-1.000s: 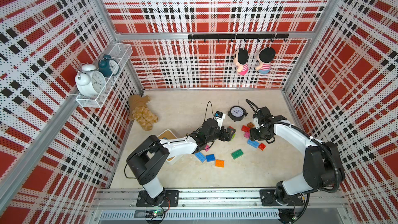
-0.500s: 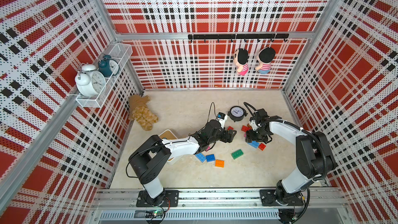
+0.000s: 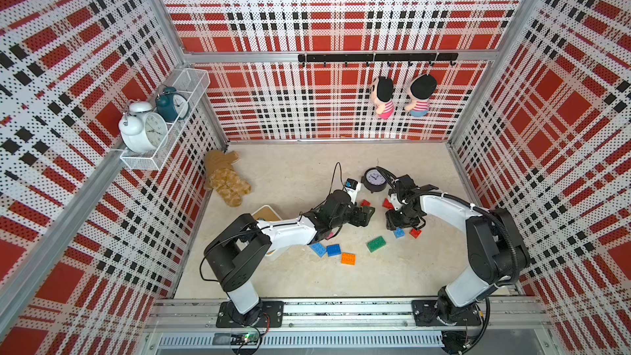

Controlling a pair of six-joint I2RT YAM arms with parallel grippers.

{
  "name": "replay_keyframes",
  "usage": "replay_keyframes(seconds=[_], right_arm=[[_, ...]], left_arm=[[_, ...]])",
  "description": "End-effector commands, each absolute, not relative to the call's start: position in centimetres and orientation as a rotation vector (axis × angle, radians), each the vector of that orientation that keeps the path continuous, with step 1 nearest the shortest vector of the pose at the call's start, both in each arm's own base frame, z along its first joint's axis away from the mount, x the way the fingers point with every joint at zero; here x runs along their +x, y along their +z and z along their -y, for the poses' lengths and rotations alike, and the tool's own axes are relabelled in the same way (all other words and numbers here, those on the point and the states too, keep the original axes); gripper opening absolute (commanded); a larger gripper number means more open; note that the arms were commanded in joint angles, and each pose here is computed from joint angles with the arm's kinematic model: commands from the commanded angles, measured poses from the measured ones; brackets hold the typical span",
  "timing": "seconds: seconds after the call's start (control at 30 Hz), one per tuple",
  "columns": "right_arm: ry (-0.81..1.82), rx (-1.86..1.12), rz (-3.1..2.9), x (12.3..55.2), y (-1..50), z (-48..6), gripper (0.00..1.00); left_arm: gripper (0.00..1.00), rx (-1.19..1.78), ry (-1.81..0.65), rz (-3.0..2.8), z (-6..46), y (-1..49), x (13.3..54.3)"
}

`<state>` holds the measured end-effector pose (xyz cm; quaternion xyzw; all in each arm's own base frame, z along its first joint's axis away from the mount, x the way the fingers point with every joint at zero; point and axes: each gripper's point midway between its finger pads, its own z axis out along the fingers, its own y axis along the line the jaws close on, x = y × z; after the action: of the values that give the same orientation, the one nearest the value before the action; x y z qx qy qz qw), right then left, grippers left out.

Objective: Assemble a heart with building blocks
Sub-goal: Pick up the building block from the center of the board.

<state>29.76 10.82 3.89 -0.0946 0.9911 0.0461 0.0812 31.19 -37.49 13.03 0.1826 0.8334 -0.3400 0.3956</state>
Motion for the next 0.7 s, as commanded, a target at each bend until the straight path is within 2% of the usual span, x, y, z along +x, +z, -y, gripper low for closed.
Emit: replay_keyframes(seconds=[0.0,0.17,0.47,0.67], right_arm=[[-0.003,-0.266,-2.938,31.1,4.4,-9.8,0.59],[0.016,-0.290,-2.946,31.4,4.1,-10.5,0.55],[0.050,-0.335,-2.983,30.7,3.2,-11.4,0.55],[0.020,-0.340,-3.003,30.3,2.9,-11.0,0.50]], left_arm=[[0.84,0.473,-0.849,-2.078,37.8,14.2,31.5],[0.84,0.473,-0.845,-2.079,37.8,14.1,31.5],[0.83,0.472,-0.839,-2.079,37.6,14.1,31.6],[0.83,0.469,-0.840,-2.078,37.7,14.2,31.8]])
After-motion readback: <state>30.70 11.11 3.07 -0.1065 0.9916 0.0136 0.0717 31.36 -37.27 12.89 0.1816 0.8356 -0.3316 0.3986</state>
